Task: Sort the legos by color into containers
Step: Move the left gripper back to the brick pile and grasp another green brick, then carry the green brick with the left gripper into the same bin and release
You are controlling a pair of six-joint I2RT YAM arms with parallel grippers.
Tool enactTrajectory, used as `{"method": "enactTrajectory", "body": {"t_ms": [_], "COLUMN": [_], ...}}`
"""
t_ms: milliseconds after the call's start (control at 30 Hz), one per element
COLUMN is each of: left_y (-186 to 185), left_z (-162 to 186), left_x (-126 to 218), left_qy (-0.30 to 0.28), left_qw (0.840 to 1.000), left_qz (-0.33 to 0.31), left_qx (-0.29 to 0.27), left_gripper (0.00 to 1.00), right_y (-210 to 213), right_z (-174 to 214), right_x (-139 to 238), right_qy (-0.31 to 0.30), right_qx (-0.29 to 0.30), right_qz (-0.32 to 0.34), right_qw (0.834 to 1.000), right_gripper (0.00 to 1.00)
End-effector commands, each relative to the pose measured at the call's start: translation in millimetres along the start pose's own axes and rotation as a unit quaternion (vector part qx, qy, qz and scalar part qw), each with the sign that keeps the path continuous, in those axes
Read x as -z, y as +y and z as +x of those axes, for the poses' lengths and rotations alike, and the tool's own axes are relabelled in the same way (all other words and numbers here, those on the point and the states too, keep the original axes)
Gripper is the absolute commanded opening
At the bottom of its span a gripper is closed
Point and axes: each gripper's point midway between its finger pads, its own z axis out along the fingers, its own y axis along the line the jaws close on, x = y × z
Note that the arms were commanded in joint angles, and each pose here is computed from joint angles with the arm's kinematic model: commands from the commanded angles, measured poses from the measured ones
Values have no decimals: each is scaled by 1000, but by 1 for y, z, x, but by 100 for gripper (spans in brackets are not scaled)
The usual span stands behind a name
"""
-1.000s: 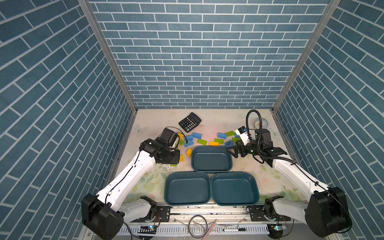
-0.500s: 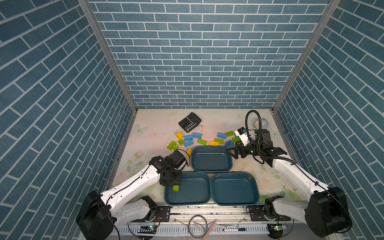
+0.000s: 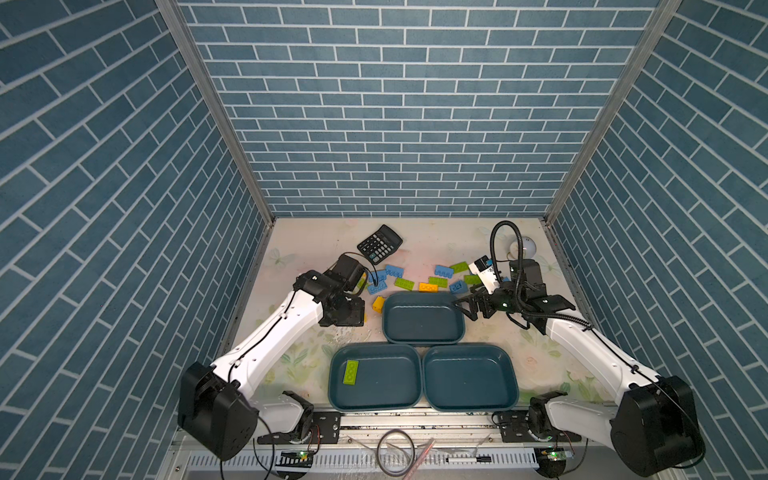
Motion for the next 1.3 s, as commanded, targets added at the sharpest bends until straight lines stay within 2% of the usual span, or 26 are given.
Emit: {"method": "enactTrajectory", "body": {"t_ms": [0,200,333,433,633,933,1000,1100,1267], "left_y": [21,51,54,61,65,64,63,60,58], "left_z": [-19,-61,-81,-92,-115,-125,-124,-121,-115], "left_x": [-19,-70,-96,-116,-141,-162,-165,-168,-165], "left_qy": [16,25,36,41,28,38,43,52,60], "left_qw": [995,992,987,987,986,985,986,986,987], "left_qz": [-22,-40,-45,-48,-49,-35,-29,-18,-2], "left_qx": [-91,-117,-147,-146,-157,-163,-162,-158,-146], "left_gripper": [68,67,67,68,68,66,62,47,34], "right_y": [7,6,4,2,-3,-10,-10,-10,-10], "right_z": [-16,-13,-12,-11,-8,-6,-5,-6,-7], "right_x": [7,8,9,12,16,22,22,22,21], "right_qy": [-28,-26,-21,-18,-19,-18,-18,-17,-17], "right_qx": [15,15,18,19,13,3,1,1,2], "right_qz": [-10,-4,0,7,14,22,20,19,17], "right_qw": [999,1000,1000,1000,1000,1000,1000,1000,1000], "right_gripper": [99,99,99,99,99,99,99,99,99]}}
